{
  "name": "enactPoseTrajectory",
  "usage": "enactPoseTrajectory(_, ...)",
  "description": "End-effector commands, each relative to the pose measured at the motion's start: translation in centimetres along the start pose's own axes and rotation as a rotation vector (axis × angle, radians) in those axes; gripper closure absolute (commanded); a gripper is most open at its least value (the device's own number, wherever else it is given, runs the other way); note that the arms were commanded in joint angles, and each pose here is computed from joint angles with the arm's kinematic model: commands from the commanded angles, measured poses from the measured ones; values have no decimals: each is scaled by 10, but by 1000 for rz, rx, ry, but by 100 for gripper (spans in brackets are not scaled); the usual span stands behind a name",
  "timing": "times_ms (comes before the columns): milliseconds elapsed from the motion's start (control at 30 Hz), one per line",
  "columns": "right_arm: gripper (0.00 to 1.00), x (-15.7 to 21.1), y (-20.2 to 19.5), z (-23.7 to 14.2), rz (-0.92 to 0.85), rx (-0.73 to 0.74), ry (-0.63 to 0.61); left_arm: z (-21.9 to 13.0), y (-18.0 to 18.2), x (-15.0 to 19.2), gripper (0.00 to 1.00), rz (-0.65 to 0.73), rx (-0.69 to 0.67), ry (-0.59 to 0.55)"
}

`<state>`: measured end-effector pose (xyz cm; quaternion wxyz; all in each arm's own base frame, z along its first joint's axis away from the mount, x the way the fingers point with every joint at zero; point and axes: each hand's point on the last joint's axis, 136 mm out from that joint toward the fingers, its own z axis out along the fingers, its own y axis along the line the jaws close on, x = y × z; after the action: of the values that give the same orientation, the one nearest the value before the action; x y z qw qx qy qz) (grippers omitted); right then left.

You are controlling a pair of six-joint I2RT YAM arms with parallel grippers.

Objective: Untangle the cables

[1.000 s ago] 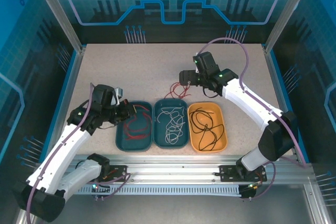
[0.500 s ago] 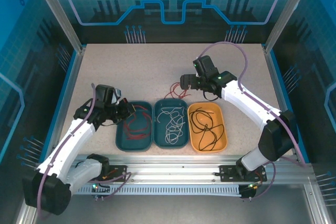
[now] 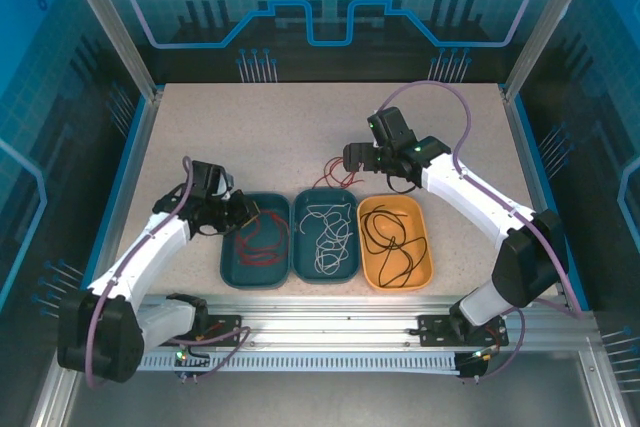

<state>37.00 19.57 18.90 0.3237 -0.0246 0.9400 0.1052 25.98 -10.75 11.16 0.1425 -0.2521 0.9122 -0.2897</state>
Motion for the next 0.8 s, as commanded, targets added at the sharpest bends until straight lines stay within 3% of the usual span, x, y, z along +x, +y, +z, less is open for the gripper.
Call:
enactPoseTrajectory(0, 0, 3, 7, -7, 3, -22, -3, 4, 10, -1, 80, 19, -34, 2)
enactPoseTrajectory(300, 0, 4, 10, -7, -10, -23, -2, -3, 16, 0, 57, 44, -81, 3)
enactPoseTrajectory(667, 0, 16, -7, 6, -14, 107, 82, -54, -18, -4, 28, 79, -3, -88)
enactPoseTrajectory(767, 0, 18, -8, 11, -18, 118, 101, -66, -27, -5, 15, 87, 22, -117)
